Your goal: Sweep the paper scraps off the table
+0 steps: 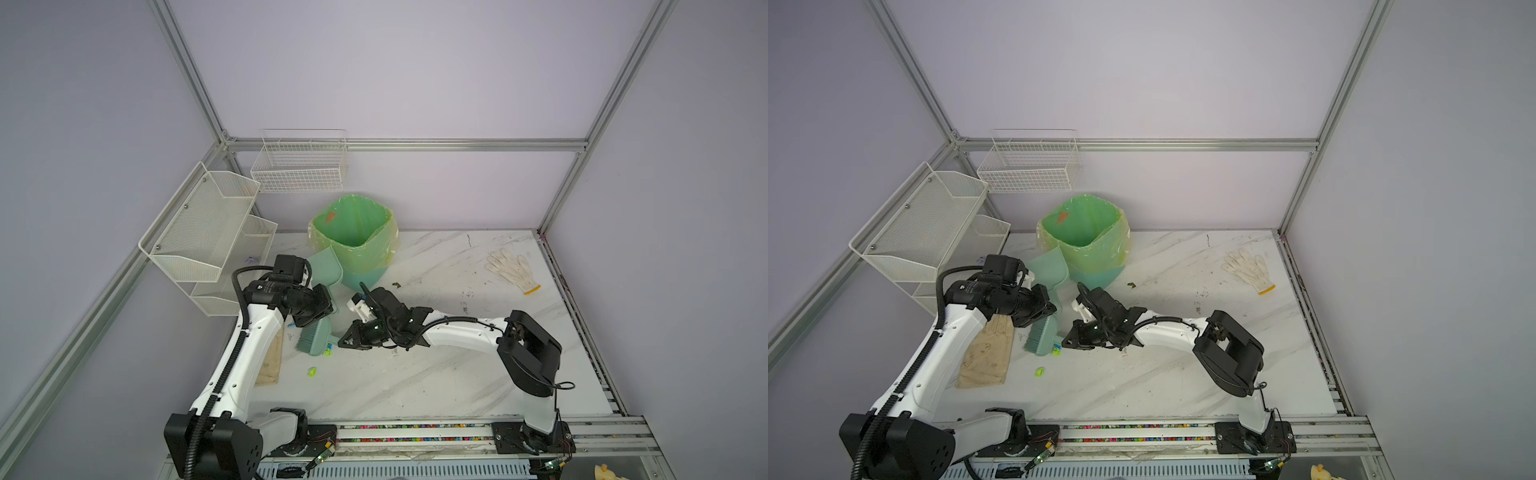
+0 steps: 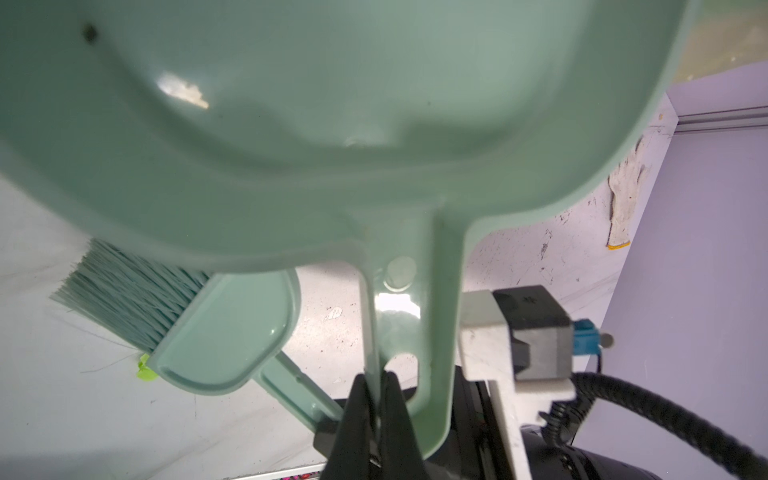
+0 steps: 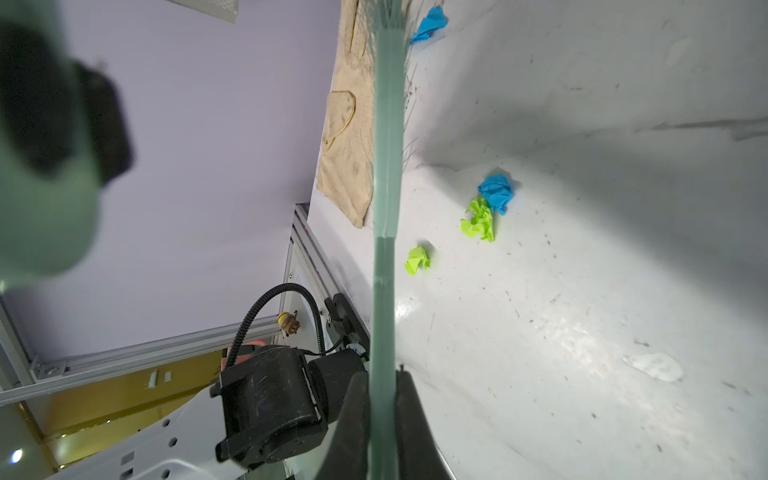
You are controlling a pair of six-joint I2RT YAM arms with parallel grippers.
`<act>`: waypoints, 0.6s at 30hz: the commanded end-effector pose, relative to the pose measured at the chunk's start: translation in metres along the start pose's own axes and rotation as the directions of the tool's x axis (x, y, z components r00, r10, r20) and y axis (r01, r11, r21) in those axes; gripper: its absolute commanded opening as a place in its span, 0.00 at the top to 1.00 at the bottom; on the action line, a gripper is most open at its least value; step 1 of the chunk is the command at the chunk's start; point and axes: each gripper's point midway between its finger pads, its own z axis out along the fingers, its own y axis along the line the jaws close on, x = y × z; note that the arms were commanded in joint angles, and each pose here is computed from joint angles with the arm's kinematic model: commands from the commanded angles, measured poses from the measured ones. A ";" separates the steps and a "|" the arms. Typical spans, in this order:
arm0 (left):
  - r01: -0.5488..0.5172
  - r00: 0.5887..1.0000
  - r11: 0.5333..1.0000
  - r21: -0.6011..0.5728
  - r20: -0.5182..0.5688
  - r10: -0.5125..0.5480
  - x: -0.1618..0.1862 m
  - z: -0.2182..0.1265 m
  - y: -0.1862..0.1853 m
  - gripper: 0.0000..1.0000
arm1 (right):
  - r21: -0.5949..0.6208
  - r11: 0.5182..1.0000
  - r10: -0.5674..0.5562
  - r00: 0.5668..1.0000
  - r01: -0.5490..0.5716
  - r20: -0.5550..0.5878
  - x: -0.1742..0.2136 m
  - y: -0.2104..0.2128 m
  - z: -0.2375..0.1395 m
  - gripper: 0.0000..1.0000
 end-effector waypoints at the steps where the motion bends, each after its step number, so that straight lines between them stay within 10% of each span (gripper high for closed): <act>1: -0.061 0.994 0.998 0.034 0.089 0.058 -0.003 -0.030 -0.009 1.00 | -0.079 0.997 -0.020 0.999 0.022 0.025 -0.020 0.028 0.006 1.00; 18: -0.072 0.996 0.997 -0.022 0.053 0.073 0.016 -0.045 0.004 1.00 | -0.141 0.987 0.087 0.995 -0.080 0.046 -0.060 0.024 0.063 1.00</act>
